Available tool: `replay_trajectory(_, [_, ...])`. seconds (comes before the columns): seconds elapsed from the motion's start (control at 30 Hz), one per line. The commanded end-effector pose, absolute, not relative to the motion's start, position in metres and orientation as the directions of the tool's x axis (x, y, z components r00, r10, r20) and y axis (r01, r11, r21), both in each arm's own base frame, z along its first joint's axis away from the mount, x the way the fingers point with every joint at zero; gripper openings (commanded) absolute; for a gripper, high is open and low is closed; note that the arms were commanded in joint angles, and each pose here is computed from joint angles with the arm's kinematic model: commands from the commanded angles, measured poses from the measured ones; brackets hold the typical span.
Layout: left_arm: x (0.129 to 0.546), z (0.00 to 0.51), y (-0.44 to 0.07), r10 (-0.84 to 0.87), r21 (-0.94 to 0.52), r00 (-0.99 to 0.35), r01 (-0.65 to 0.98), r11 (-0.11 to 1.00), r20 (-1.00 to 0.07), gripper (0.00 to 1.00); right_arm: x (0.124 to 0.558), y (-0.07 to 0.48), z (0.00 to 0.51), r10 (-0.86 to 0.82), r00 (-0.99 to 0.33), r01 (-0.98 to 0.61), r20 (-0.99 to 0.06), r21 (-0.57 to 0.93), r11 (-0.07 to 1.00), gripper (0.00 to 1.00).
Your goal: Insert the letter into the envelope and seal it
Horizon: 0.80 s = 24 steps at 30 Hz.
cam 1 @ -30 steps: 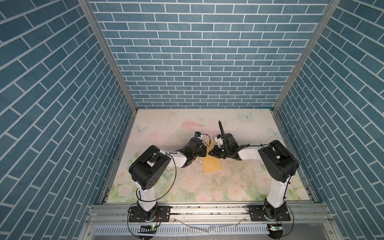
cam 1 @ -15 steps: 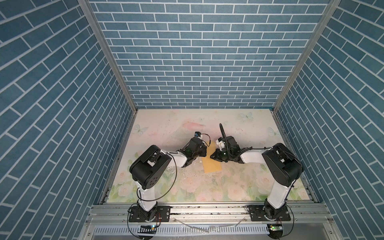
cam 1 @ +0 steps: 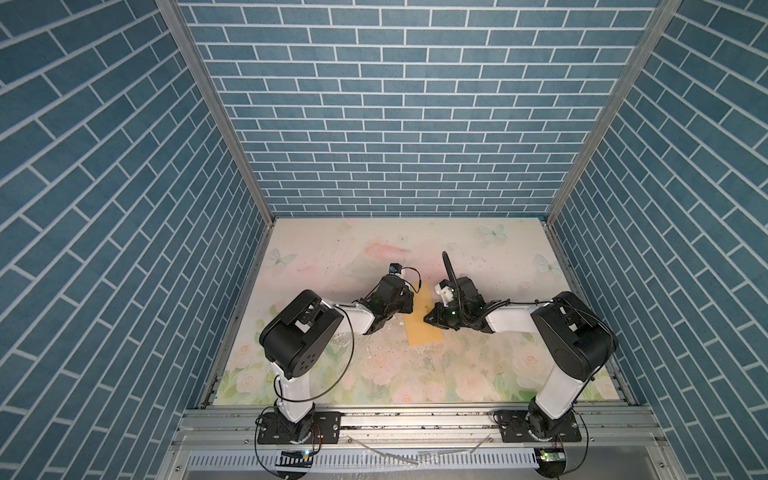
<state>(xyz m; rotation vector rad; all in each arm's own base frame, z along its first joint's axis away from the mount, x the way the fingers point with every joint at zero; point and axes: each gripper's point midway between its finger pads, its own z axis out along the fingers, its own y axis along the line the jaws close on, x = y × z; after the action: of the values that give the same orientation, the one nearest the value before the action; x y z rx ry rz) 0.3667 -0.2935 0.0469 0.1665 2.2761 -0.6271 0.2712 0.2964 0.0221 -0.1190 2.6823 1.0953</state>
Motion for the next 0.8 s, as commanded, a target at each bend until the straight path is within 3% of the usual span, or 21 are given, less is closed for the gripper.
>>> replay_trajectory(0.0, [0.354,0.012,-0.279,-0.013,-0.329,-0.763,0.262,0.907,-0.646,0.0,0.263,0.289,0.008,0.041,-0.984,-0.085,-0.175,0.654,0.752,0.0])
replay_trajectory(0.23, [0.354,0.014,-0.279,-0.014,-0.331,-0.762,0.264,0.906,-0.647,0.0,0.309,0.31,0.072,0.081,-0.941,-0.19,-0.33,0.709,0.679,0.0])
replay_trajectory(0.77, [0.354,0.015,-0.279,-0.017,-0.333,-0.759,0.265,0.905,-0.651,0.0,0.313,0.318,0.041,0.039,-0.97,-0.144,-0.238,0.702,0.697,0.0])
